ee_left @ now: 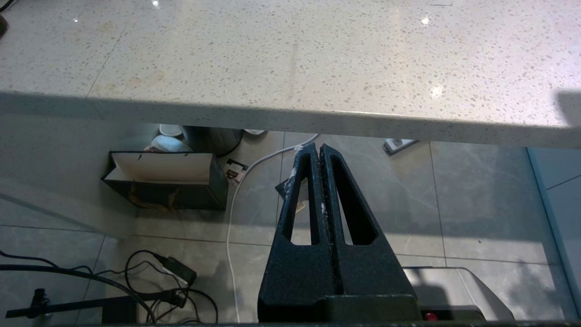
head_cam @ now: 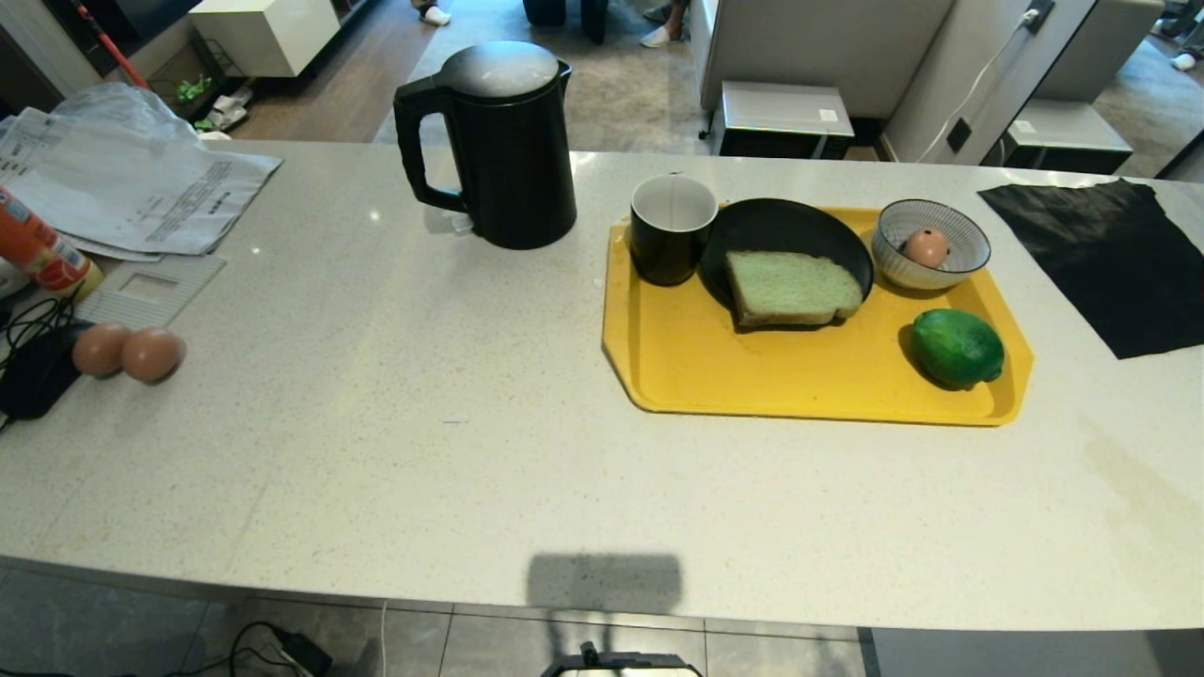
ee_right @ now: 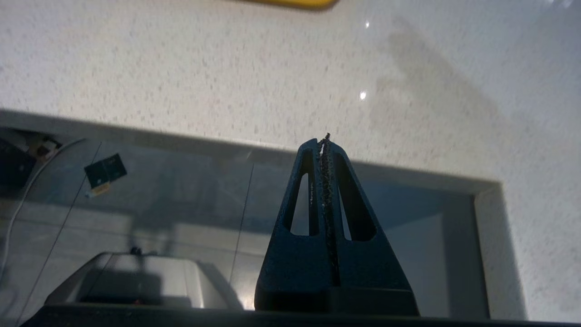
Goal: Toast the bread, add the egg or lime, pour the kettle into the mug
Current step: Pick up the kettle
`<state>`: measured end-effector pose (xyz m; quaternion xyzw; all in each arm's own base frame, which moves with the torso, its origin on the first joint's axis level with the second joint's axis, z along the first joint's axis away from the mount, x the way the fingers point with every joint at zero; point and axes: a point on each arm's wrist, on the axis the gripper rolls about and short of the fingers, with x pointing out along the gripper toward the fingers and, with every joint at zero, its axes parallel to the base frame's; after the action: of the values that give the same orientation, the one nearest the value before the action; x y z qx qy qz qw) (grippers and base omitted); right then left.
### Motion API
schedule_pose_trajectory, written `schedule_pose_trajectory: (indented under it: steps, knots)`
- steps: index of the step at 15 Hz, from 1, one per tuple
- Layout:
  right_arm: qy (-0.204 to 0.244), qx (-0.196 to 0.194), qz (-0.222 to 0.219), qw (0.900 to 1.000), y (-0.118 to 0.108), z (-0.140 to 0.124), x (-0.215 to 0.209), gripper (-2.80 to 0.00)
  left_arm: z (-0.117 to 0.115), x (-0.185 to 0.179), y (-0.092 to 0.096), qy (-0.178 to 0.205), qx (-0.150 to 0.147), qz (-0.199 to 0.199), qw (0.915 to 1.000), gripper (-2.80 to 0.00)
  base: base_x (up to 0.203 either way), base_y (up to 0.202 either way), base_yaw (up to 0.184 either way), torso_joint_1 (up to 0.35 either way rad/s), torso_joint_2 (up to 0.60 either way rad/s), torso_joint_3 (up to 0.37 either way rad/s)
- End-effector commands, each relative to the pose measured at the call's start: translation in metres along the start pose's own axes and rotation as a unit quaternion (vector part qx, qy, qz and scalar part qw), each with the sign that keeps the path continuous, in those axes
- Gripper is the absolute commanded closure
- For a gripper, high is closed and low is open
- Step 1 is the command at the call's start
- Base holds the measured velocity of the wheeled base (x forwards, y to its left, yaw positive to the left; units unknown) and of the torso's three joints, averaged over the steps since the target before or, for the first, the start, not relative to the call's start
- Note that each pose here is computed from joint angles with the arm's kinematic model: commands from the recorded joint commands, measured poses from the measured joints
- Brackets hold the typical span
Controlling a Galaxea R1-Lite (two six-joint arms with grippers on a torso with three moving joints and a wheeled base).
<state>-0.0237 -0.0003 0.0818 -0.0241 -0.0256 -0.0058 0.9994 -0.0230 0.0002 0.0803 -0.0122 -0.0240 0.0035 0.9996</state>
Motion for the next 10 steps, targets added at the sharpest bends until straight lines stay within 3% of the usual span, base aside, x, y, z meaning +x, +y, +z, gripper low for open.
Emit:
schedule_pose_trajectory:
  steps: [1, 10]
  knots:
    - [0.023, 0.017, 0.002, 1.000, 0.0003, -0.0057, 0.0007, 0.00, -0.0047, 0.0010, 0.0001, 0.008, 0.000, 0.000, 1.0000, 0.00, 0.000, 0.000, 0.000, 0.000, 0.00, 0.000]
    - [0.023, 0.032, -0.001, 0.999, 0.0002, -0.0057, 0.0007, 0.00, -0.0047, 0.0010, 0.0001, 0.008, 0.000, 0.000, 1.0000, 0.00, 0.000, 0.000, 0.000, 0.000, 0.00, 0.000]
